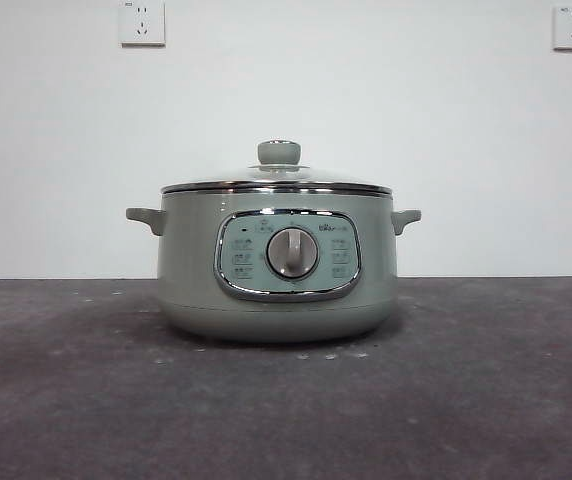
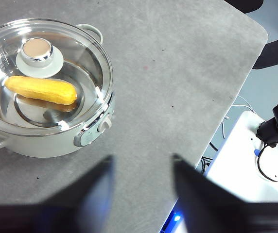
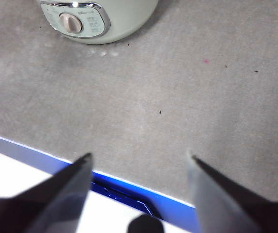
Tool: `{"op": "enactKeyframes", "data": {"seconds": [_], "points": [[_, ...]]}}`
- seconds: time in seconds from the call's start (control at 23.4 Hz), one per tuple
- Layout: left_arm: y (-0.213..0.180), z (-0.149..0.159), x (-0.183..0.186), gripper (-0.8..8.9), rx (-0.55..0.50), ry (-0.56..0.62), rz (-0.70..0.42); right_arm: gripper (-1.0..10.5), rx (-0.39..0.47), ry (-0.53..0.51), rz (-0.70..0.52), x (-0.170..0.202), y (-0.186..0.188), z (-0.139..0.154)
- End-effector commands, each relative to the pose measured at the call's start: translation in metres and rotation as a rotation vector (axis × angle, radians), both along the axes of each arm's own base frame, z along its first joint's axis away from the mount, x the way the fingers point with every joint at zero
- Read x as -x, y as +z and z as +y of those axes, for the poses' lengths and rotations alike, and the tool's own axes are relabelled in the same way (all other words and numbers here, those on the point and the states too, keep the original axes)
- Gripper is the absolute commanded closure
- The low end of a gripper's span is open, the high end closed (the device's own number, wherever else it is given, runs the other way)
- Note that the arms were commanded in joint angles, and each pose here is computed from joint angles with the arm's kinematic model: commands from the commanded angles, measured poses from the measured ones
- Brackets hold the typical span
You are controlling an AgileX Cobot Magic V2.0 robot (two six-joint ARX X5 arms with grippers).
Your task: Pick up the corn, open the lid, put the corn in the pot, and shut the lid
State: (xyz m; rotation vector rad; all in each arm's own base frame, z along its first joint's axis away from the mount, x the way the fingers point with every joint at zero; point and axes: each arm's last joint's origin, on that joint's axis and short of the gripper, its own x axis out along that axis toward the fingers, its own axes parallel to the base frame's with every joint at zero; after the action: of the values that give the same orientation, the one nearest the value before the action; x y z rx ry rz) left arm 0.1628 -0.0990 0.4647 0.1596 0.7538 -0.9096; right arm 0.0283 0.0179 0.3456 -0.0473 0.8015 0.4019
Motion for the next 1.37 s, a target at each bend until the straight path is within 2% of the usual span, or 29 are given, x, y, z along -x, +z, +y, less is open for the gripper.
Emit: {"op": "enactKeyframes", "data": {"seconds": [0.04, 0.21, 0.6, 0.81, 0.9, 1.07, 1.11, 1.15, 1.28, 1.37], "points": [[-0.002, -0.001, -0.001, 8.20, 0.002, 0.002, 0.011, 9.6, 0.026, 0.003, 0.021, 0.001, -0.004, -0.001], [-0.002, -0.001, -0.001, 8.20, 0.002, 0.002, 0.011, 9.6, 0.028, 0.001, 0.019, 0.001, -0.004, -0.001], [-0.002, -0.001, -0.002, 8.17, 0.003, 0.003, 0.011, 9.5, 0.075, -0.090, -0.023, -0.001, -0.003, -0.004], [-0.002, 0.000, -0.002, 8.20, -0.001, -0.001, 0.005, 9.5, 0.078, -0.093, -0.026, -0.001, -0.003, -0.004], [-0.001, 0.001, -0.003, 8.17, -0.061, 0.007, -0.057, 9.5, 0.078, -0.093, -0.026, -0.001, -0.003, -0.004], [-0.002, 0.004, -0.005, 8.17, -0.089, 0.049, -0.068, 9.5, 0.078, -0.093, -0.026, -0.001, -0.003, -0.004], [-0.002, 0.005, -0.006, 8.17, -0.109, 0.024, -0.099, 9.5, 0.078, -0.093, -0.026, -0.001, -0.003, -0.004], [0.003, 0.010, -0.003, 8.17, -0.127, 0.006, -0.178, 9.5, 0.078, -0.094, -0.026, -0.001, -0.003, -0.004], [0.020, 0.035, 0.007, 8.17, 0.037, 0.059, -0.462, 9.5, 0.078, -0.093, -0.026, -0.001, -0.003, -0.004], [0.012, 0.054, 0.022, 8.17, 0.140, 0.073, -0.637, 9.5, 0.078, -0.094, -0.026, -0.001, -0.003, -0.004]]}}
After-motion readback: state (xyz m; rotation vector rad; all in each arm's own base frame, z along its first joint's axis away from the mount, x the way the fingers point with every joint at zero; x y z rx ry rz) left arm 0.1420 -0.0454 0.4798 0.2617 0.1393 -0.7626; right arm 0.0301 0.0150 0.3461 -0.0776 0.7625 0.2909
